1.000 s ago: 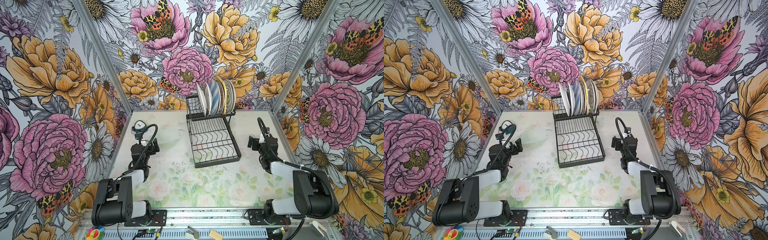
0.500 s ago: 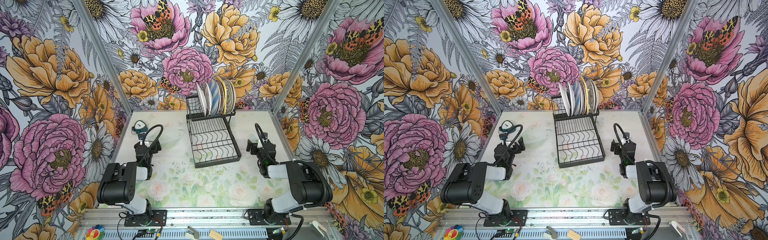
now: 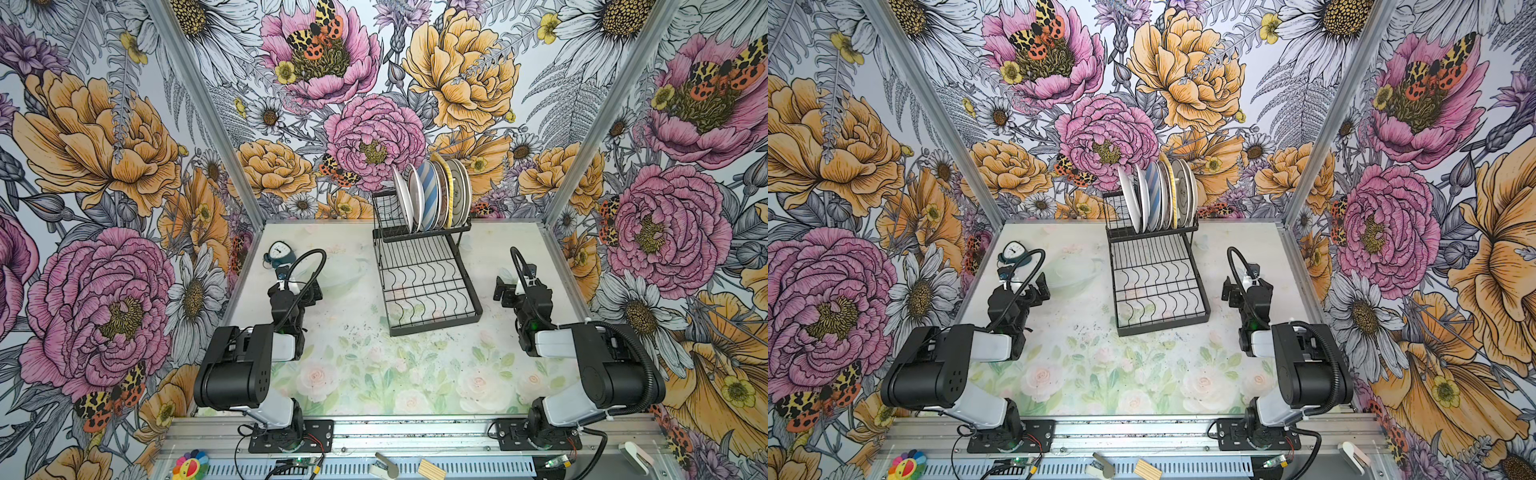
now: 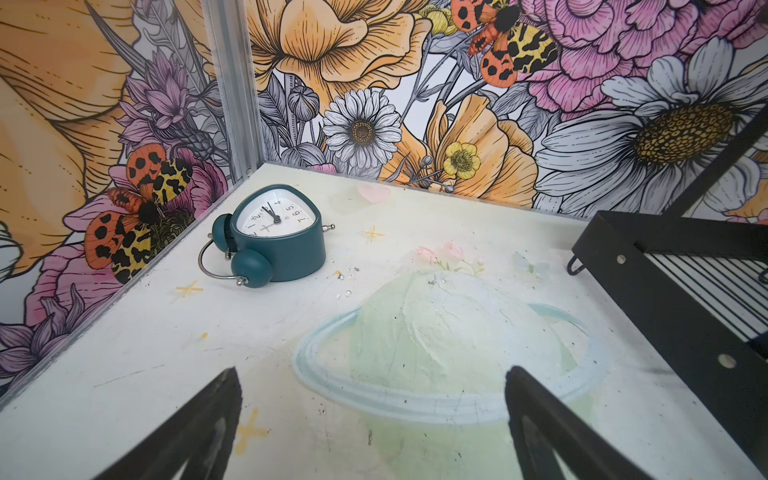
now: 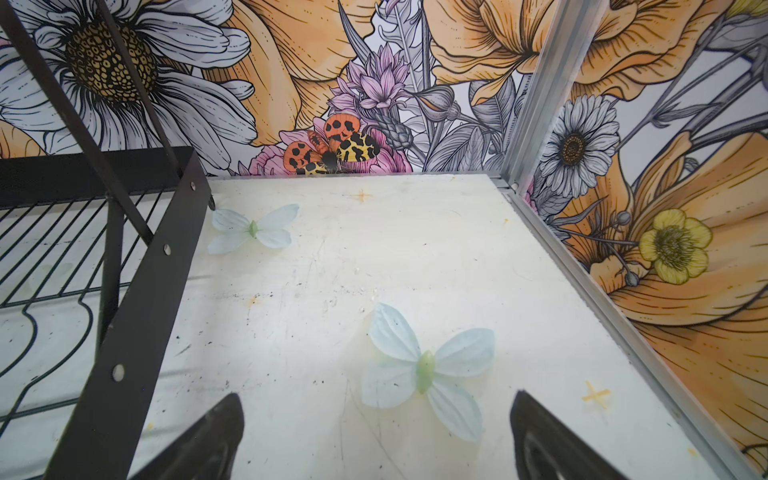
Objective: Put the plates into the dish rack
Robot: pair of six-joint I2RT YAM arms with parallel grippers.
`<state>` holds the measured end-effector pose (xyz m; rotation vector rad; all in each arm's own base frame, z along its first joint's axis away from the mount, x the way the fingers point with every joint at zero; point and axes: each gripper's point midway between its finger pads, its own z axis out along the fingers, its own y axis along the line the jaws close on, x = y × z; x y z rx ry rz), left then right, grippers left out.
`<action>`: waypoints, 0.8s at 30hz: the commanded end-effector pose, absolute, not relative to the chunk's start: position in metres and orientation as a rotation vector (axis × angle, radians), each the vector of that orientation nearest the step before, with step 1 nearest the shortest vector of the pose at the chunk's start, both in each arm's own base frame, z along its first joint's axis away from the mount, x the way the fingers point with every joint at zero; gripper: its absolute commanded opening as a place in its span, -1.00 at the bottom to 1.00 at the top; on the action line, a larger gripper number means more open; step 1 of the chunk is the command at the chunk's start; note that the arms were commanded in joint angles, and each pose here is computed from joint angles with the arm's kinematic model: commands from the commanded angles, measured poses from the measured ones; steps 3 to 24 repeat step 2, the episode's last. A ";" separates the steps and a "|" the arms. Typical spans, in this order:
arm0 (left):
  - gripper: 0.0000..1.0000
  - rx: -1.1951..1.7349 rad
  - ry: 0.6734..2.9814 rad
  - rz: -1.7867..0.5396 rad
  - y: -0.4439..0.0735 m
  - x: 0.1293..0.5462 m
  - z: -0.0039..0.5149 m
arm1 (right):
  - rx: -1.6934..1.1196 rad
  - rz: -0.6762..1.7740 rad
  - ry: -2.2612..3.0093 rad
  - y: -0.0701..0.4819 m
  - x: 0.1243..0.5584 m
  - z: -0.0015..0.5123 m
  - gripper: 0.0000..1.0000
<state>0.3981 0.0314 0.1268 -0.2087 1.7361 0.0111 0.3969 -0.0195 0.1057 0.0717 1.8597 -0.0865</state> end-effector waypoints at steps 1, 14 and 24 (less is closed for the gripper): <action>0.97 -0.202 1.711 0.037 0.035 0.397 0.132 | 0.073 -0.105 1.824 -0.020 0.399 0.114 0.99; 0.97 -0.202 1.709 0.039 0.035 0.397 0.132 | 0.071 -0.103 1.821 -0.020 0.399 0.115 0.99; 0.97 -0.202 1.709 0.039 0.035 0.397 0.132 | 0.071 -0.103 1.821 -0.020 0.399 0.115 0.99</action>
